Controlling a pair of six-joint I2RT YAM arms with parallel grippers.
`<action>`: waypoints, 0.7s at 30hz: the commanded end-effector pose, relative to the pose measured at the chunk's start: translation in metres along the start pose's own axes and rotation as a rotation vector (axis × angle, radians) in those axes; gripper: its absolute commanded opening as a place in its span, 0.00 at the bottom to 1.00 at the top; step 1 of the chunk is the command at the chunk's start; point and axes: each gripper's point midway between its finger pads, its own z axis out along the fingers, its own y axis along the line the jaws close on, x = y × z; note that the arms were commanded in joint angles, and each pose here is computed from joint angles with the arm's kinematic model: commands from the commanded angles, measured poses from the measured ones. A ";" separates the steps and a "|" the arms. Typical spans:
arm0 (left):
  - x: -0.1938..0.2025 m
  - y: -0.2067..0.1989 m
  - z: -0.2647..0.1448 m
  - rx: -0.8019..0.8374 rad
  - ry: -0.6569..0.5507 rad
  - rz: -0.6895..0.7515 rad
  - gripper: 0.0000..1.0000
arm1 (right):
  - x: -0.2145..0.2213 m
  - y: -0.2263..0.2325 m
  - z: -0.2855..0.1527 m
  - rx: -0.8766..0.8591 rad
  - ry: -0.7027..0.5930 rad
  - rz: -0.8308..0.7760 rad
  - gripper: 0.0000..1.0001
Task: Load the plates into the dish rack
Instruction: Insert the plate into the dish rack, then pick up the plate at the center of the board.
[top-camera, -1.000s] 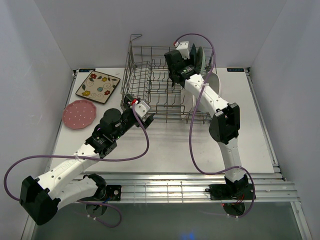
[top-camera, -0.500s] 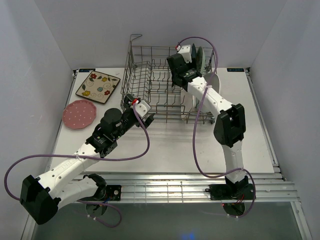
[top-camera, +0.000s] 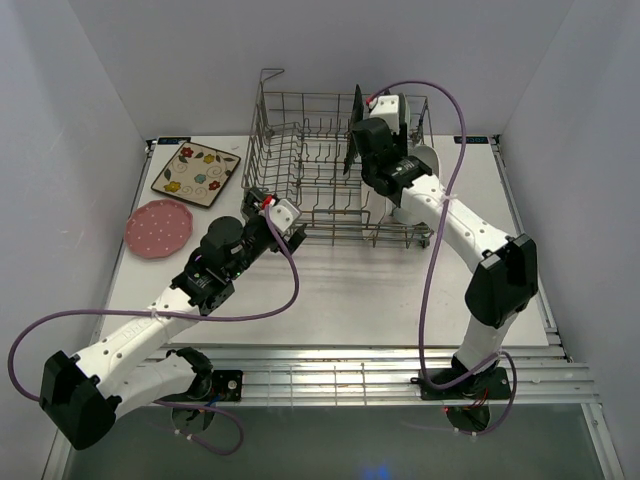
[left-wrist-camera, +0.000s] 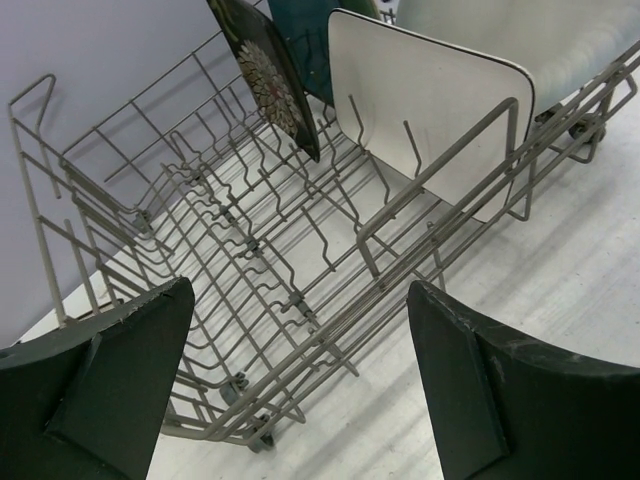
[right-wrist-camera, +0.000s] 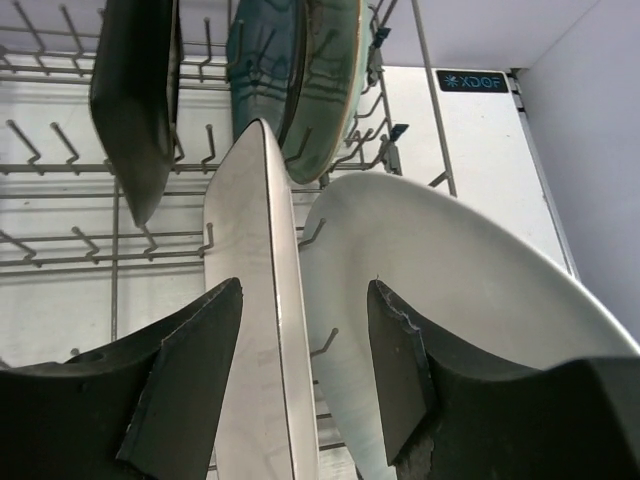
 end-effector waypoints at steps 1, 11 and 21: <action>-0.028 0.026 -0.010 -0.100 -0.055 0.010 0.98 | -0.019 0.005 -0.019 -0.084 -0.086 0.086 0.59; -0.049 0.062 -0.034 -0.259 -0.088 0.067 0.98 | 0.008 0.009 -0.047 -0.250 -0.173 0.162 0.59; -0.044 0.093 -0.039 -0.371 -0.051 0.047 0.98 | 0.033 -0.002 -0.079 -0.372 -0.233 0.224 0.60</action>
